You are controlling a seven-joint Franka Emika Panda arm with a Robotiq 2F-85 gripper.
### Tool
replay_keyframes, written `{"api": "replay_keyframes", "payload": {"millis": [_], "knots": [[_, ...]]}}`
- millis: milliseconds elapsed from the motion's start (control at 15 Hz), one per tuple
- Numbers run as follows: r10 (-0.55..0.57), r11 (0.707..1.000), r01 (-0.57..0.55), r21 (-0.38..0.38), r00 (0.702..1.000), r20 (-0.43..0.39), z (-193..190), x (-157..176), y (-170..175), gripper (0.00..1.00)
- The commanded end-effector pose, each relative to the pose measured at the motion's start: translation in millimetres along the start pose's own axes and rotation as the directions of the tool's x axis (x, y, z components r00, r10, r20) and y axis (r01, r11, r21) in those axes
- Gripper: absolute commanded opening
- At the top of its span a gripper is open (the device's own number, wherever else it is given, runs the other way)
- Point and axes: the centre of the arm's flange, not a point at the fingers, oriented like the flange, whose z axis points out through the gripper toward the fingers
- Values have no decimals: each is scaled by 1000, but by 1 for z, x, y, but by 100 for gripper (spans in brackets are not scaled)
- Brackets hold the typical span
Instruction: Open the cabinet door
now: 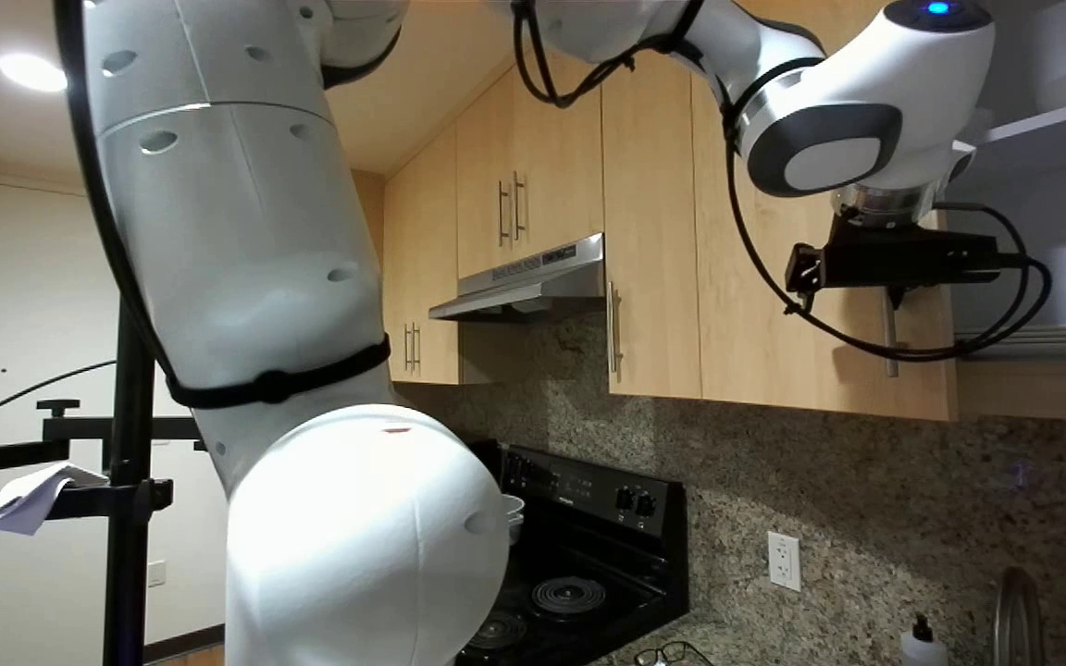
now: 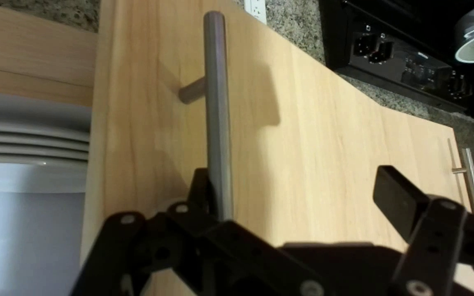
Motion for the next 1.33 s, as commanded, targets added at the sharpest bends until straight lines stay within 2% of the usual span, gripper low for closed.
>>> {"api": "replay_keyframes", "payload": {"millis": [0,200,333,733,1267], "knots": [[42,999,-42,33,999,0,28,-23,-70,100],[50,999,-50,-20,999,-21,32,-27,-83,100],[45,999,-46,-30,999,-22,33,-27,-88,100],[5,1000,-5,19,1000,-3,34,-41,-90,100],[17,999,-16,37,999,-35,23,-63,-110,100]]}}
